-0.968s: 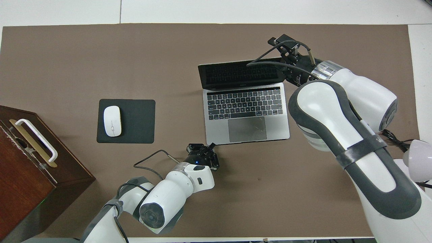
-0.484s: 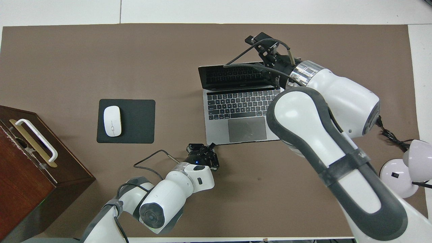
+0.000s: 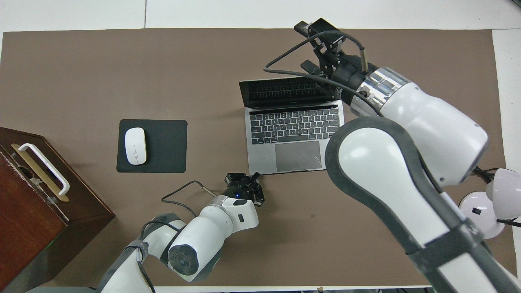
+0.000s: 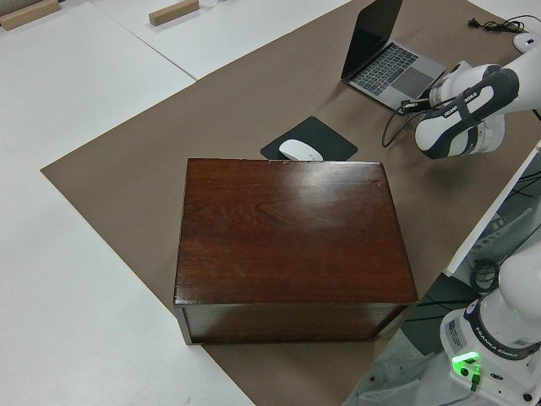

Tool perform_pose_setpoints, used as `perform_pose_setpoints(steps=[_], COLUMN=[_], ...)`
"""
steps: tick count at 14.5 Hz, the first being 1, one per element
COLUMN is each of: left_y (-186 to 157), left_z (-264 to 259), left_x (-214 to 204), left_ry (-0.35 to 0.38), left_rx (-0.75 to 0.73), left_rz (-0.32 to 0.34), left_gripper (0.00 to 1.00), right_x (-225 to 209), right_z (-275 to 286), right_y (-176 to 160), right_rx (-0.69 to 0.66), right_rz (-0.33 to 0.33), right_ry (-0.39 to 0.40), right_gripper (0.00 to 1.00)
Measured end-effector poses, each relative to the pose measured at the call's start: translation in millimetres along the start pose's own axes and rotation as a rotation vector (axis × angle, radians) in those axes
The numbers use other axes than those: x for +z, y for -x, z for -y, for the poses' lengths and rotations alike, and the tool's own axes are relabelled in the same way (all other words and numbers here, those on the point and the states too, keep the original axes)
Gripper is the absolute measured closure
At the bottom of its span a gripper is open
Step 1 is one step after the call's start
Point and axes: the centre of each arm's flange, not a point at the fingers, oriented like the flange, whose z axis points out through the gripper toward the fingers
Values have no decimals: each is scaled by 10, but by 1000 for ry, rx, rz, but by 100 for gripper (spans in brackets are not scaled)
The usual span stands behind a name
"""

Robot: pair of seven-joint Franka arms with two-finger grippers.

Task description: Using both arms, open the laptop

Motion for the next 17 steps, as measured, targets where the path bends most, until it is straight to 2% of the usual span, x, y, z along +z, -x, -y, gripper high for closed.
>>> perform_pose_setpoints(steps=[3,6,9,12,17], left_y=[-2,-6,-24,-59,-40], left_z=[9,36,64,100,106], left_x=[-1,-3,-16,-57,-84], left_ry=[-2,-8,-13,-18,-19], left_rx=[-11,-30,-61,-71,-102], left_rz=[-1,-4,-11,-25,-25], left_gripper=[99,99,99,99,99], right_x=[-247,-341,-375,-566,-862], right_z=[443,696,727,628,311], right_y=[-296,-621,-1068,-1484,-1830], right_rx=[-196,-441,-663,-819,-904], right_rz=[-28,-9,46,145,314], right_ry=[-75,-41,122,294,568], right_gripper=[0,0,0,0,0])
